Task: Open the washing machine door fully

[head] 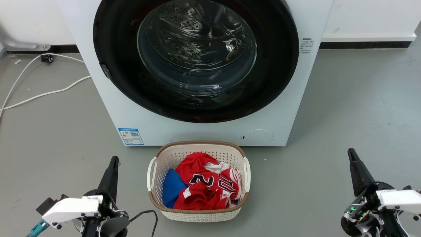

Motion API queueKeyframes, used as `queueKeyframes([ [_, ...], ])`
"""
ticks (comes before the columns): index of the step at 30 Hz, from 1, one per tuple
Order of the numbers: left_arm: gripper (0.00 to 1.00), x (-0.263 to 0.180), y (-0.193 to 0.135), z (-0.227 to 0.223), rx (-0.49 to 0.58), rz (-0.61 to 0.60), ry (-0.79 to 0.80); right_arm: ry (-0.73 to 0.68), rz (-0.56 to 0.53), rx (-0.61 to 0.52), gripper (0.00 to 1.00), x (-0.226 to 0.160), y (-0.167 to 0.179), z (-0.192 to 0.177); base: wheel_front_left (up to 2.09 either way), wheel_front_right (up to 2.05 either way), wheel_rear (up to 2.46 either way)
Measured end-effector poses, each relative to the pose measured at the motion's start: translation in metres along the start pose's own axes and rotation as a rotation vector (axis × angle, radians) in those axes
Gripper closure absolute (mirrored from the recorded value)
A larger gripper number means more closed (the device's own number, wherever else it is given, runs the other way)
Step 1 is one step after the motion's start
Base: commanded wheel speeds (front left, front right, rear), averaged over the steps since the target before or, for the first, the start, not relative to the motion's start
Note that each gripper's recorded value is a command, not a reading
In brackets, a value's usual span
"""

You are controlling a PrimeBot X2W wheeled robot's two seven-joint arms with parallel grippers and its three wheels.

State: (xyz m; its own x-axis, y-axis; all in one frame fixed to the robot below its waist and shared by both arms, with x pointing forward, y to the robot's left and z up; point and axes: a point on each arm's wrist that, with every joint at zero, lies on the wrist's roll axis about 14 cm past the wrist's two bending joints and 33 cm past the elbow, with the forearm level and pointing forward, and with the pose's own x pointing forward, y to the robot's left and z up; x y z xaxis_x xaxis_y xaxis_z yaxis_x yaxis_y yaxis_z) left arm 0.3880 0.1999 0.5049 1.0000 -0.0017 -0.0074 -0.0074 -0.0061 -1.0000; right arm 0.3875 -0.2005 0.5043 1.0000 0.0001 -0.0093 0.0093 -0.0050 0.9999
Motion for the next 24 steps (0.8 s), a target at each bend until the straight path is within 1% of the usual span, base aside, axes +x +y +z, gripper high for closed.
queueKeyframes([
  [17,1.00,0.000,0.000,0.000,0.000,0.000,0.000,-0.001,0.000,-0.001,1.00,0.000,0.000,0.000,0.00,0.00,0.00],
  [18,0.00,0.000,0.001,0.000,-0.001,0.004,0.000,-0.001,-0.004,-0.001,0.00,0.000,-0.001,0.000,0.00,0.00,0.00],
  [24,0.00,-0.015,0.032,-0.001,-0.013,0.095,-0.005,-0.011,-0.095,0.008,0.00,-0.015,-0.032,0.001,0.00,0.00,0.00],
])
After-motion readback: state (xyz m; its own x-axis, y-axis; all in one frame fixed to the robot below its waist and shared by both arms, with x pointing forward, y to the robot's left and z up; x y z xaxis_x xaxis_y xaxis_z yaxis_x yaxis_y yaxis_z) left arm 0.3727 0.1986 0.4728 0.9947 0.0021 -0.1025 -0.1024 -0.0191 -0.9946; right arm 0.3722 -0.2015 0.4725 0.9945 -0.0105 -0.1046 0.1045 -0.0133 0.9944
